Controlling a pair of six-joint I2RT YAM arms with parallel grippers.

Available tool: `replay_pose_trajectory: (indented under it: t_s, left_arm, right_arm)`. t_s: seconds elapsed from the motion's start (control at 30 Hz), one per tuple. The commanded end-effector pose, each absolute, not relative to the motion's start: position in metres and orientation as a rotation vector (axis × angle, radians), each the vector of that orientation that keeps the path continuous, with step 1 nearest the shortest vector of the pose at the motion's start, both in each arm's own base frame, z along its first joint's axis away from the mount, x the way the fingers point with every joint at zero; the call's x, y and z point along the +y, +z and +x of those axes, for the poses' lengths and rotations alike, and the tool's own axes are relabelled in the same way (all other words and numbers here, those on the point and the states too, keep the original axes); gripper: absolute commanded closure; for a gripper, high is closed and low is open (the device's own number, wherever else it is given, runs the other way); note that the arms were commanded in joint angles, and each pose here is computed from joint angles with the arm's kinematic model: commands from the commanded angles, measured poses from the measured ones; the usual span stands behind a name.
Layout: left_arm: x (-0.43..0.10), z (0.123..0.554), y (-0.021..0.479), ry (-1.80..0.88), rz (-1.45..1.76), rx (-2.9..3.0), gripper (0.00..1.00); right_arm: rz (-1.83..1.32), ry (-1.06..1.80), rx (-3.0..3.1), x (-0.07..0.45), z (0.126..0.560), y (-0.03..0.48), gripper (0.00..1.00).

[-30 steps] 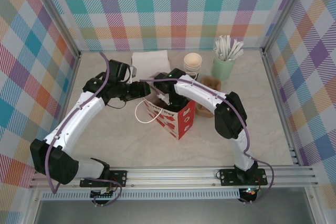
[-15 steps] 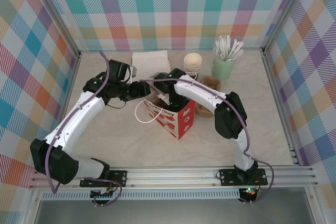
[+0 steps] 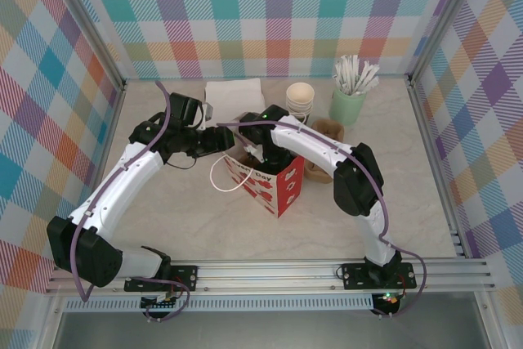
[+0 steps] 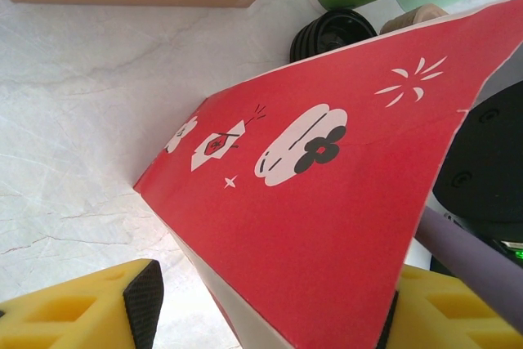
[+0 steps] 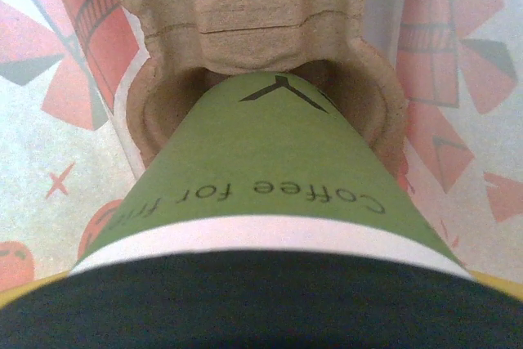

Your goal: Pack the takeout coffee

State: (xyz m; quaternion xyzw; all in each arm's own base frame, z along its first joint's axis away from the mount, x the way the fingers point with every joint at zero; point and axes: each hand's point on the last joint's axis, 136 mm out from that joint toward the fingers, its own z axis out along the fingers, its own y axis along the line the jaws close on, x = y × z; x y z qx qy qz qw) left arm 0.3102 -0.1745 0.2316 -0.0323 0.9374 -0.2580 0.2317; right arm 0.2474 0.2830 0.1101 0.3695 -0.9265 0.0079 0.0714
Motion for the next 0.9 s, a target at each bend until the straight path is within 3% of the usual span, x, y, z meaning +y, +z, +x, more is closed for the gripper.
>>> replay_pose_trajectory:
  t_s: [0.0,0.87]
  left_arm:
    - [-0.173,0.312,0.240,-0.703,-0.062,2.559,0.34]
    - [-0.174,0.311,0.239,-0.704,-0.063,2.560,0.34]
  right_arm:
    - [1.101,0.021,-2.788,0.282,0.247,0.123,0.22]
    - [1.098,0.007,-2.814,0.280,0.245,0.149,0.23]
